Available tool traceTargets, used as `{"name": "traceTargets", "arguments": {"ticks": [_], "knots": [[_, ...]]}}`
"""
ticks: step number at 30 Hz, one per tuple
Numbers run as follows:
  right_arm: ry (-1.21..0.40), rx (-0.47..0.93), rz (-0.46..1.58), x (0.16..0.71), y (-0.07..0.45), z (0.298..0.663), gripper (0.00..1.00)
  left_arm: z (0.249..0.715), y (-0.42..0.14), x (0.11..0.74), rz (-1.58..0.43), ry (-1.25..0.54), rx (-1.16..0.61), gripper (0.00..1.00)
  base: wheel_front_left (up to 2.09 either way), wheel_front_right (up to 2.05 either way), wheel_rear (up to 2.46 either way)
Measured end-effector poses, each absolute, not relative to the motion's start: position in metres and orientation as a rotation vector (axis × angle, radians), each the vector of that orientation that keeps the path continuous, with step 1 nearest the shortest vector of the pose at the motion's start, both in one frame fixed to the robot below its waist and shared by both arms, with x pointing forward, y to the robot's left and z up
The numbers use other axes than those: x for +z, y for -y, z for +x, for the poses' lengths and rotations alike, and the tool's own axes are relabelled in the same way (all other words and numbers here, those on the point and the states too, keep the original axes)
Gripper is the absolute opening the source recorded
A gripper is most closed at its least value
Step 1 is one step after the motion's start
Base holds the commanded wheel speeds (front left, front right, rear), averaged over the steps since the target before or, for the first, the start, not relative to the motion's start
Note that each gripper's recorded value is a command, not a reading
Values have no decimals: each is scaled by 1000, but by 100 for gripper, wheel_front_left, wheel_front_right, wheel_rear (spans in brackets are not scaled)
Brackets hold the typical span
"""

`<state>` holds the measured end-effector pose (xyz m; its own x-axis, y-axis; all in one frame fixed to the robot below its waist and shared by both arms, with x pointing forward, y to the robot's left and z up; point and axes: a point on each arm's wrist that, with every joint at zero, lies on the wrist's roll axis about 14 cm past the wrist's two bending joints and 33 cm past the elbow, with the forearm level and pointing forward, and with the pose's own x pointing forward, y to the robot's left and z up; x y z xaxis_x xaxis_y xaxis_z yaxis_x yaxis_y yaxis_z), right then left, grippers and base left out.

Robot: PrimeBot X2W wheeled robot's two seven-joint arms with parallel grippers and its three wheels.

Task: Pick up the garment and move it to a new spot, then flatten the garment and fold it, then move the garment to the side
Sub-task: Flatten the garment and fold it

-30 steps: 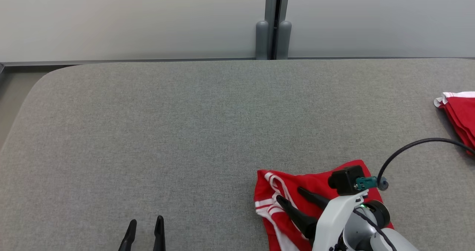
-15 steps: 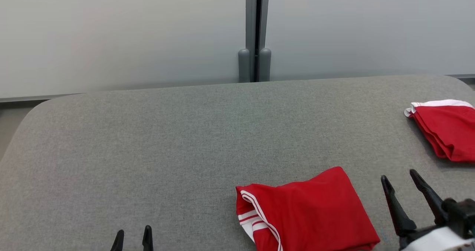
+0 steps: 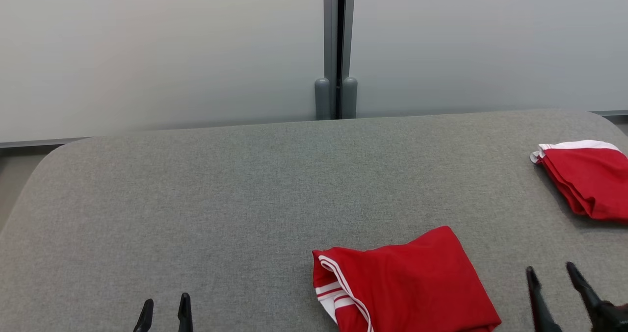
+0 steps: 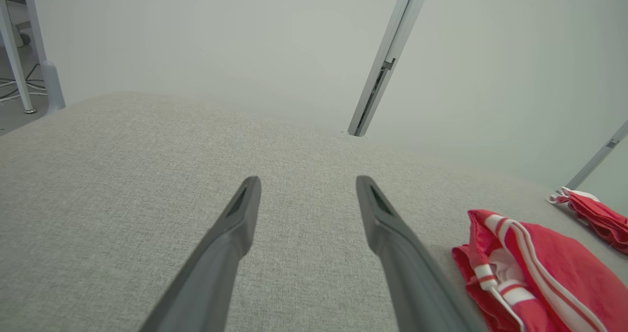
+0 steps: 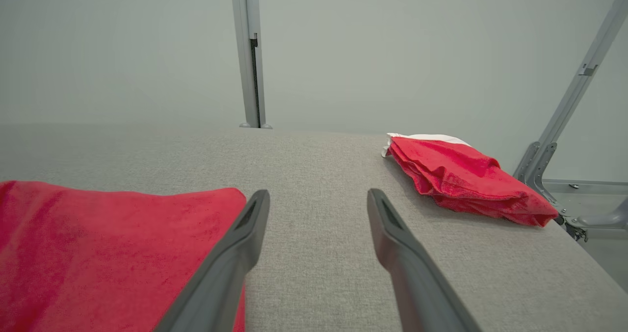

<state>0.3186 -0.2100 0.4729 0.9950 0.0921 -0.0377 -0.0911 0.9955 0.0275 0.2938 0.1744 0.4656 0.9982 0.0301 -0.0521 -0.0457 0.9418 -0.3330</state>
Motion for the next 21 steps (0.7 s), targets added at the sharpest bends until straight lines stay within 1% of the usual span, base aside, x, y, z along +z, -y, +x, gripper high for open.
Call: {"name": "traceTargets", "arguments": {"ticks": [2,3,4,5,9,12,15,17,21], "knots": [[-22,158,30,478,186,325,100,294,-175,465,-336,-48,38,100,0,0,0],[-20,201,39,478,170,328,60,295,-175,465,-335,-50,38,100,0,0,0],[-31,251,45,475,152,330,9,296,-175,465,-335,-50,37,100,0,0,0],[-45,299,47,471,136,332,0,297,-175,465,-334,-50,37,100,0,0,0],[-110,457,79,457,73,342,0,303,-175,463,-335,-57,37,100,0,0,0],[-160,525,75,447,45,357,0,307,-173,459,-339,-70,38,100,0,0,0],[-240,596,41,429,21,363,0,310,-175,455,-346,-86,49,100,0,0,0],[-298,661,8,415,4,360,0,310,-177,453,-347,-93,60,100,0,0,0],[-352,791,-20,402,-33,346,0,306,-186,447,-346,-108,100,100,0,0,0]]}}
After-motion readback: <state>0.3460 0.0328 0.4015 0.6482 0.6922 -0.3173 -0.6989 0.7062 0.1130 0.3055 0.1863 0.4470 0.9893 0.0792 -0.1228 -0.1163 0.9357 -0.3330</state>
